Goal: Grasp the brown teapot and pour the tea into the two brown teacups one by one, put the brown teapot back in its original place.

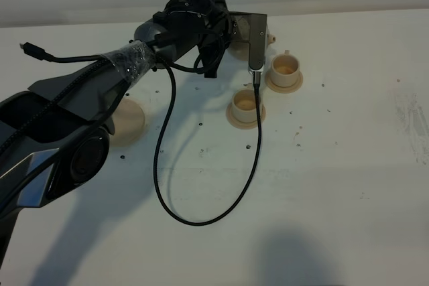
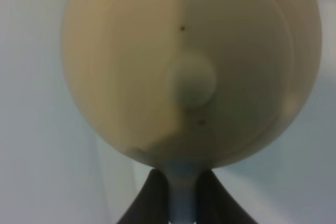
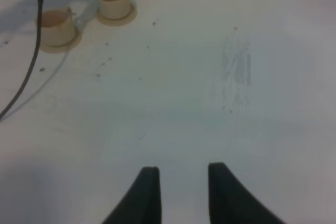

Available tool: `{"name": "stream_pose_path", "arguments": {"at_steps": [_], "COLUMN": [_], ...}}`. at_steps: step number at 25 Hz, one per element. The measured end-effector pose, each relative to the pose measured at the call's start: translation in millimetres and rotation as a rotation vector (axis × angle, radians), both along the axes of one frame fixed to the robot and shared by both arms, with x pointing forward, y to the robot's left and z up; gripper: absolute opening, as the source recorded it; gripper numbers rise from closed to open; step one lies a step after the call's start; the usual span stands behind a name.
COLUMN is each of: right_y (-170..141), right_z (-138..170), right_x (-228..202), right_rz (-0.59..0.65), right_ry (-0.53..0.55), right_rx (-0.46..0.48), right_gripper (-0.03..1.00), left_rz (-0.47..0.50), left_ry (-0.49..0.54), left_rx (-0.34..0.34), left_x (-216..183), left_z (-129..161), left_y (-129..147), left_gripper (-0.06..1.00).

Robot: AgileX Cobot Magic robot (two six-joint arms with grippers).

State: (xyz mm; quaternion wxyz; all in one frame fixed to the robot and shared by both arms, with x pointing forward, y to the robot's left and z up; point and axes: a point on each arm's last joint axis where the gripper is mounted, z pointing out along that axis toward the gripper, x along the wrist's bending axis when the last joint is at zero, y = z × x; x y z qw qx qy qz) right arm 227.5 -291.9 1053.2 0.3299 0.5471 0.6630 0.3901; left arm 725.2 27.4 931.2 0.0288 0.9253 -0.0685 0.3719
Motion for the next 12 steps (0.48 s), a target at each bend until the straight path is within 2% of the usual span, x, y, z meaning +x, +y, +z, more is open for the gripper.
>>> {"name": "stream_pose_path", "arguments": {"at_steps": [12], "right_y": [0], "right_z": [0], "right_x": [0], "right_rz": [0.000], "right_ry": [0.000], "right_rx": [0.001], "right_gripper": [0.22], "left_rz": [-0.083], "left_ry": [-0.052], "left_rx": [0.108], "left_x": [-6], "left_z": [-12], "left_y": [-17], "left_gripper": [0.09]}}
